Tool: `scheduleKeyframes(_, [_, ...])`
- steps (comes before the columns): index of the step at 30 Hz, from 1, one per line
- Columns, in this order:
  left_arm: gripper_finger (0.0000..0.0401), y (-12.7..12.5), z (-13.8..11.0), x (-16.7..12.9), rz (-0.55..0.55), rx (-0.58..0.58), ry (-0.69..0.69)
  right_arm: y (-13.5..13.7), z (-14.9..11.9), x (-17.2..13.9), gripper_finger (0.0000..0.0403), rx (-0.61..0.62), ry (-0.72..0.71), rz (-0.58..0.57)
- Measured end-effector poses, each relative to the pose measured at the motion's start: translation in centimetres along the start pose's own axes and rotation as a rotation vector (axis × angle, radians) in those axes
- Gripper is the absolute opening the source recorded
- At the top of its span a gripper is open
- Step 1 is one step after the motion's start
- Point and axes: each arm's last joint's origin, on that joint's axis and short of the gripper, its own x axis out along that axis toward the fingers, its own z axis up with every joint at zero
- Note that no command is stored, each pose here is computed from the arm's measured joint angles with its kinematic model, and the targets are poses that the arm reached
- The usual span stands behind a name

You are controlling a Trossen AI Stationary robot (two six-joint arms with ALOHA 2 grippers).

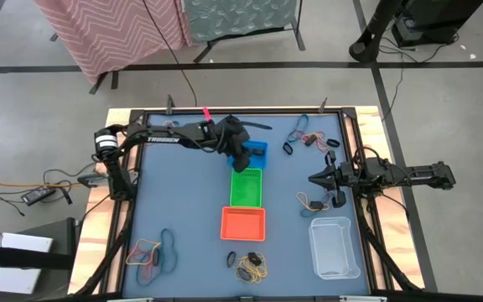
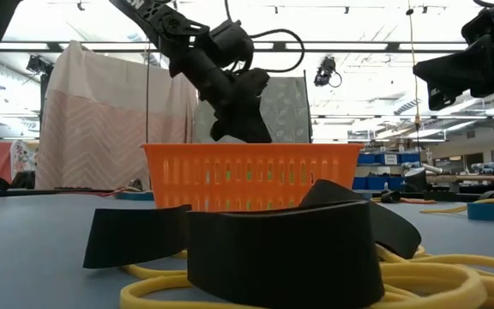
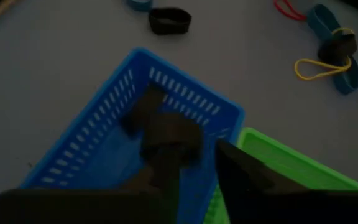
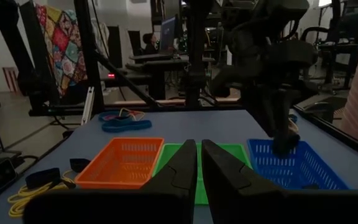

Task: Sort rubber bands into baskets
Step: Put the black rubber band into the blue bin

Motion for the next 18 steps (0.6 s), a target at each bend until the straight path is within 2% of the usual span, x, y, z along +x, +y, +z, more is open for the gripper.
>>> scheduleKeyframes(6, [0.021, -0.4, 0.0, -0.1, -0.032, -0.041, 0.008, 0.0, 0.0, 0.0, 0.0037, 0.0, -0.001, 0.0])
scheduleKeyframes(9, [0.0246, -0.4, 0.8, -1.4, -0.147, -0.129, 0.012, 0.0, 0.0, 0.0, 0.0037, 0.0, 0.0, 0.0])
scheduleKeyframes(13, [0.0262, -0.9, 3.1, -5.7, -0.319, -0.176, -0.013, 0.0, 0.0, 0.0, 0.0037, 0.0, -0.001, 0.0])
scheduleKeyframes(18, [0.0253, -2.7, 4.8, -14.2, -0.379, -0.126, -0.181, 0.0, 0.0, 0.0, 0.0037, 0.002, -0.004, -0.006])
